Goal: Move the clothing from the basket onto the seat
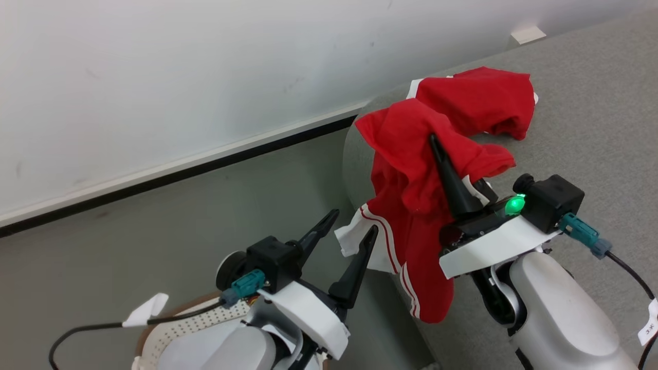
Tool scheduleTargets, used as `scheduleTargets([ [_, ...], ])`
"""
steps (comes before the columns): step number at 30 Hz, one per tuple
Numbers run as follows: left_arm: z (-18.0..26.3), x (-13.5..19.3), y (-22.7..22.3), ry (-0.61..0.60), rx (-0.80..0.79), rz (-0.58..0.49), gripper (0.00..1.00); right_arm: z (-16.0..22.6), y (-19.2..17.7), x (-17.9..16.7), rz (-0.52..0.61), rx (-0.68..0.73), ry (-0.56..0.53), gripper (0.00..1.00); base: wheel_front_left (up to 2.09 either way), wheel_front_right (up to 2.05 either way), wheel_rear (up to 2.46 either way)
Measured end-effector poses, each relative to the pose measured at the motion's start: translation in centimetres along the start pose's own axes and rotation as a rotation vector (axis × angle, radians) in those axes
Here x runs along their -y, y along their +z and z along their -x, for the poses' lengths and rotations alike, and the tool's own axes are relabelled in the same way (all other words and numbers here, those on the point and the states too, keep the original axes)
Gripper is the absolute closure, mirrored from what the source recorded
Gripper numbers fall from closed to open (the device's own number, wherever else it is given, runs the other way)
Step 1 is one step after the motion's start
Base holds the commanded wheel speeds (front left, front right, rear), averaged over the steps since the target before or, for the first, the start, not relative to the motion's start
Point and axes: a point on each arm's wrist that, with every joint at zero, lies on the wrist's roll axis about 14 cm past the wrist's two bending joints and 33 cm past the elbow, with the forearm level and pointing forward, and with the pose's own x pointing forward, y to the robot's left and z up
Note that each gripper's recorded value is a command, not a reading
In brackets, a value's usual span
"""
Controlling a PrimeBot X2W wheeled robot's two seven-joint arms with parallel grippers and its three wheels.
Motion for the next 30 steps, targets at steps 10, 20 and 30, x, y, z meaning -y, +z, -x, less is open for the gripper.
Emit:
scheduleTargets([
  [10, -0.8, -2.3, -0.8, -0.013, 0.004, 0.005, 0.0, -4.1, 0.5, 4.0, 0.103, 0.0, -0.023, 1.0, 0.0, 0.0, 0.0],
  [20, -0.1, -8.1, -2.6, 0.066, -0.011, -0.003, 0.0, -14.3, 6.4, 10.4, 0.319, 0.093, -0.078, 1.0, 0.0, 0.0, 0.0],
  [30, 2.5, -13.4, -4.7, 0.192, -0.041, 0.002, 0.0, -16.7, 5.9, 21.8, 0.343, 0.026, -0.385, 1.0, 0.0, 0.0, 0.0],
])
